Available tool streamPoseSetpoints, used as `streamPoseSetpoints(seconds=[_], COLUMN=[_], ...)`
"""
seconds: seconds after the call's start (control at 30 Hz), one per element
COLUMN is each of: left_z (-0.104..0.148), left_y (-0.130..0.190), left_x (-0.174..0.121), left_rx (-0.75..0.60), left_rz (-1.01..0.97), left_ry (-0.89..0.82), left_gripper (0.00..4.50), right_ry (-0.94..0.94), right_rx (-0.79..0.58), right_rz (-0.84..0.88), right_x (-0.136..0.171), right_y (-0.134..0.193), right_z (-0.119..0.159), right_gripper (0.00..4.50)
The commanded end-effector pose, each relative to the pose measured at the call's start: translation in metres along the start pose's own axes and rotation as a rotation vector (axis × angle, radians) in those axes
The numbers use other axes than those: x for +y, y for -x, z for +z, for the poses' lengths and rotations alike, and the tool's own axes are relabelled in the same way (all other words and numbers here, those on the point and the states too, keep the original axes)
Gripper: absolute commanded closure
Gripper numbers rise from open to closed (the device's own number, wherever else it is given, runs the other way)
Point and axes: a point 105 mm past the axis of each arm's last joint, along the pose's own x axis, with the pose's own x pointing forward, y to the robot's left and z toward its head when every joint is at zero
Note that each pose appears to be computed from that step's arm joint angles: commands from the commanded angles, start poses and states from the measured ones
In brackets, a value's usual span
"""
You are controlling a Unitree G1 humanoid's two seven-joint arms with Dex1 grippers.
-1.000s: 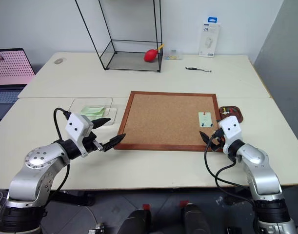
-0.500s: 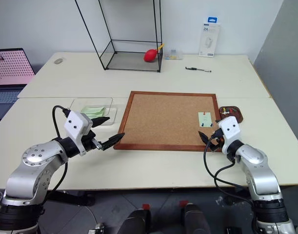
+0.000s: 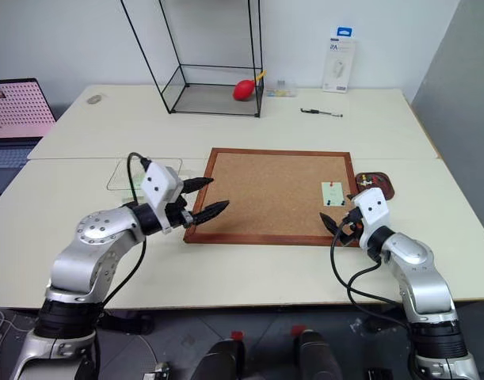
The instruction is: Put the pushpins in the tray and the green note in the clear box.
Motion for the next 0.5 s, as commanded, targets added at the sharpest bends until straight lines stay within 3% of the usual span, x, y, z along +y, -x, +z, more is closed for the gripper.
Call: streamPoseSetpoints(seconds=[0.03,0.5], left_z=[0.01,-0.009], left_y=[-0.02,-0.092], left_x=[-0.009,-0.04], left_rx=[-0.012,-0.003], left_rz=[-0.063,-0.21], left_ry=[-0.039,-0.002], left_gripper=[1.83,4.46], right_ry=[0.009,-0.046], right_rx=[-0.072,-0.062], right_rz=[0.007,0.024], right_x=[0.002,0.008], right_y=[0.002,-0.002], right_z=[0.018,0.019], right_gripper=[0.0,0.0])
